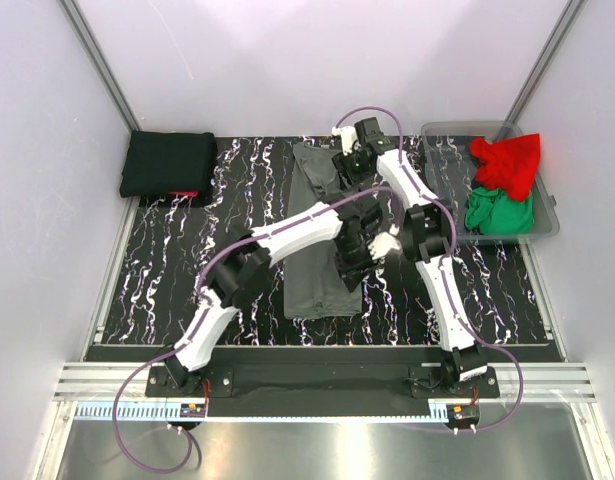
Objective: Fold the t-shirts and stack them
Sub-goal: Fold the tshirt
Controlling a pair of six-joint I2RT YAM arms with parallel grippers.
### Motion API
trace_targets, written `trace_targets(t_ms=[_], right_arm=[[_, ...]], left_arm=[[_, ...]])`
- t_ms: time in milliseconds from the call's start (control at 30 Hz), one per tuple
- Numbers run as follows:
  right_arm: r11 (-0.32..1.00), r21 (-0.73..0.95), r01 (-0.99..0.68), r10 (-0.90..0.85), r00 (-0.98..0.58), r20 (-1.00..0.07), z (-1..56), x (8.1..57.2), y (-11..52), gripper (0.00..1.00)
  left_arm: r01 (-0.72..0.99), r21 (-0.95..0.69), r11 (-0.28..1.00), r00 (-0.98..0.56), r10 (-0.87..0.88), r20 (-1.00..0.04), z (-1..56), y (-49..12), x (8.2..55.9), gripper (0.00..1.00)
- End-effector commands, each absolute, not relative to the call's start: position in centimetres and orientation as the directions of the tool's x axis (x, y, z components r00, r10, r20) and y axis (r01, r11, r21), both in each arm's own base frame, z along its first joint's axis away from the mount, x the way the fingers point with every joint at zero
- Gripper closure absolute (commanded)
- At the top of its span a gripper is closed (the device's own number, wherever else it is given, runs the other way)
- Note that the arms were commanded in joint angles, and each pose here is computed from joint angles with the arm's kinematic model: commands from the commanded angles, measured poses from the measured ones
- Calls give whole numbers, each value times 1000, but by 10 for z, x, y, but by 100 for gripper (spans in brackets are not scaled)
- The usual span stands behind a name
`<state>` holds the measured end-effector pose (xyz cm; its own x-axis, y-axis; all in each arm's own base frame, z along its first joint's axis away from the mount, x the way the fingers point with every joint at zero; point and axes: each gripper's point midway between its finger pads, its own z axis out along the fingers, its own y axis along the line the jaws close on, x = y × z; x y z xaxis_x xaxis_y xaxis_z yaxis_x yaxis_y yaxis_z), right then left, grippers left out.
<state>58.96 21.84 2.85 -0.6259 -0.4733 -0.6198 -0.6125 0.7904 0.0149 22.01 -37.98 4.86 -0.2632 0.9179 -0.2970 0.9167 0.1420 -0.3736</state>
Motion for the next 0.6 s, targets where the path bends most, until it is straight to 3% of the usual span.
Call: trace_targets(t_ms=[0, 33, 100, 133, 167, 200, 267, 300, 367, 400, 467, 567], right_arm=[[851, 46, -523, -337, -611, -716, 138, 582, 206, 32], [854, 81, -515, -285, -591, -755, 180, 573, 200, 30], [841, 217, -496, -221, -681, -698, 169, 539, 202, 29], [832, 240, -500, -199, -672, -713, 196, 520, 200, 29], [827, 289, -481, -173, -709, -683, 194, 503, 201, 29], [807, 379, -454, -174, -795, -581, 160, 466, 203, 30], [783, 476, -401, -117, -846, -521, 171, 421, 203, 31], [773, 543, -328, -113, -914, -391, 139, 382, 201, 32], [753, 610, -248, -75, -953, -294, 138, 340, 199, 34], [742, 650, -166, -76, -983, -165, 117, 303, 197, 35], [752, 643, -145, -99, -989, -107, 110, 279, 192, 37], [752, 657, -42, -127, -988, 83, 96, 241, 187, 37]], left_arm=[[947, -242, 209, -307, 811, -499, 150, -386, 252, 58], [948, -206, 242, -317, 775, -546, 176, -376, 254, 57], [904, -207, 374, -419, 680, -601, 199, -361, 274, 56], [869, -220, 444, -477, 632, -611, 209, -344, 273, 53], [824, -249, 509, -542, 579, -609, 211, -333, 278, 50], [744, -307, 593, -631, 476, -613, 222, -316, 287, 50], [647, -357, 674, -734, 423, -531, 196, -290, 280, 46], [544, -415, 729, -802, 306, -514, 199, -275, 286, 42], [380, -505, 775, -907, 206, -366, 162, -253, 268, 41], [291, -537, 792, -938, 124, -325, 154, -243, 272, 42], [202, -556, 807, -971, 91, -221, 125, -229, 258, 43], [78, -579, 812, -995, 29, -93, 96, -216, 245, 43]])
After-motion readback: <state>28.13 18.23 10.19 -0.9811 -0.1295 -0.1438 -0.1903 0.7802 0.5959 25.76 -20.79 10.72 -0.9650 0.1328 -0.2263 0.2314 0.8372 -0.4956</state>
